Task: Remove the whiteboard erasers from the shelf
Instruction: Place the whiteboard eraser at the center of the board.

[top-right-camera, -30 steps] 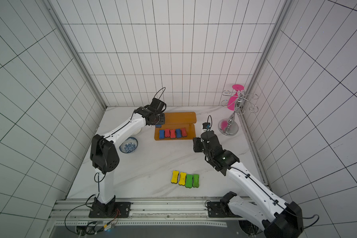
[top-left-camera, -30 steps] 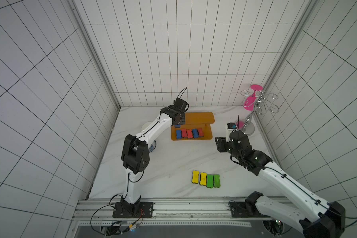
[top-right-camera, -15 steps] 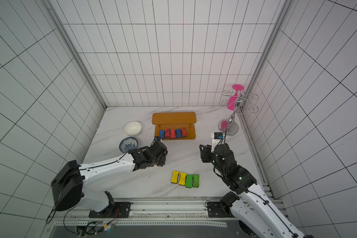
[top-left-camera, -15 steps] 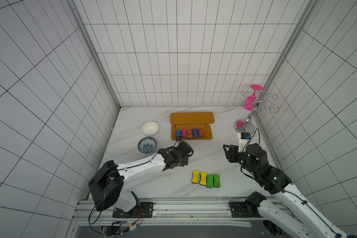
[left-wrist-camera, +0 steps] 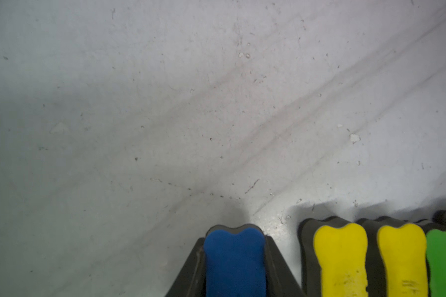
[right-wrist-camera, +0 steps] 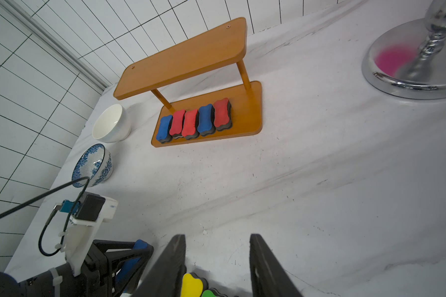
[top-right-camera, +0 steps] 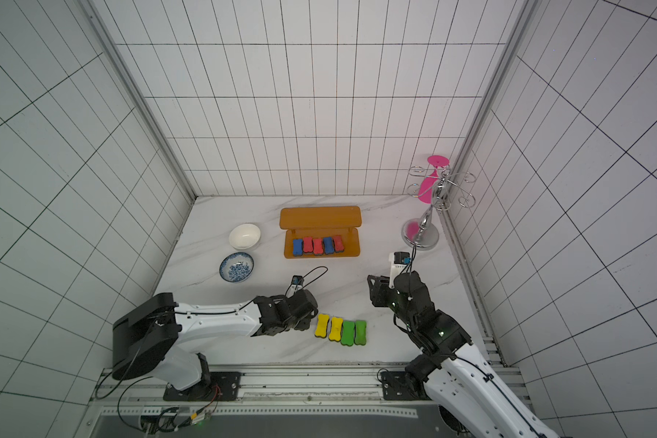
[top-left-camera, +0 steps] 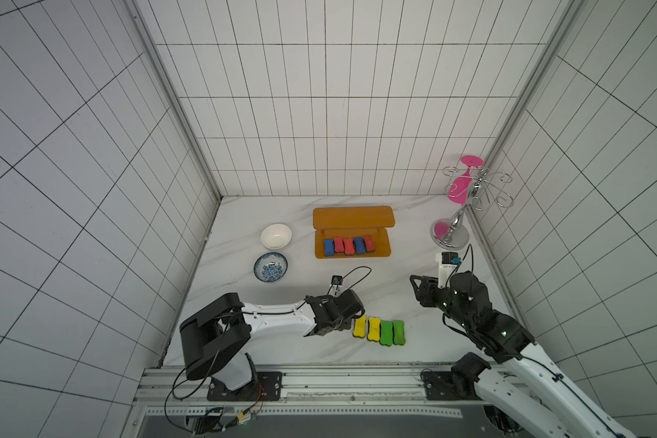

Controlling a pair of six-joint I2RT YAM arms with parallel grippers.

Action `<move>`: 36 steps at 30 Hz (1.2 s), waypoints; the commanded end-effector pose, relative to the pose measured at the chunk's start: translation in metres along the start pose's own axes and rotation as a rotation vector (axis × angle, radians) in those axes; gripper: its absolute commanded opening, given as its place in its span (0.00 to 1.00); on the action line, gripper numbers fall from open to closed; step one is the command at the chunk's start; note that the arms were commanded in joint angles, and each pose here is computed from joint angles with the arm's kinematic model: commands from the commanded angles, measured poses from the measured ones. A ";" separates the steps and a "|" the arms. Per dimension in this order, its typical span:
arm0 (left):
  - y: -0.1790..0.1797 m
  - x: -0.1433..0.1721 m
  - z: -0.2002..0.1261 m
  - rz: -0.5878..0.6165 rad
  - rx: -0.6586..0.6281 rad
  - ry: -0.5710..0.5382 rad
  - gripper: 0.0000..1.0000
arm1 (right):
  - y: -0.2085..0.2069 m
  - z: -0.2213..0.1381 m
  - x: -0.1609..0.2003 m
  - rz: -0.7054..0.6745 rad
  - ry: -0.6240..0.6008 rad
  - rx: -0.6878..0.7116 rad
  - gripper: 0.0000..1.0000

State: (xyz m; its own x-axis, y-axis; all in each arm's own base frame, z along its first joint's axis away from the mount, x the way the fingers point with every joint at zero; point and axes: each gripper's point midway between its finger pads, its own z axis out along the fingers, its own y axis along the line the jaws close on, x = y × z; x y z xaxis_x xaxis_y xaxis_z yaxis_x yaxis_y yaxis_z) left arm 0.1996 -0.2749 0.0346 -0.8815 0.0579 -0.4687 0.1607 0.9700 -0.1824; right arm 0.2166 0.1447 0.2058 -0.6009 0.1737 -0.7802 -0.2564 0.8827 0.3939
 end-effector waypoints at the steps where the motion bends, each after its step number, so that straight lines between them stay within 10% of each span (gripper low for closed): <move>1: -0.004 0.001 0.001 -0.017 0.006 -0.013 0.32 | -0.002 0.002 0.004 0.011 0.014 0.003 0.44; 22: -0.001 0.005 -0.013 -0.007 -0.027 -0.068 0.59 | -0.004 0.014 0.015 0.013 0.044 0.001 0.45; 36: 0.014 -0.030 -0.045 -0.057 0.009 -0.128 0.57 | 0.023 0.091 0.085 -0.088 0.464 -0.083 0.38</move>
State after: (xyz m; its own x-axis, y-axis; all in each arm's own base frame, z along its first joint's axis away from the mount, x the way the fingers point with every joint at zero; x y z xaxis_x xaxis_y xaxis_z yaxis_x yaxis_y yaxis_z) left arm 0.2014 -0.2619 0.0824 -0.8197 -0.0201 -0.5724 0.1275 0.9679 -0.2166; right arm 0.2244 0.1932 0.1007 -0.8422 -0.0600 -0.5358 -0.2830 0.8951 0.3446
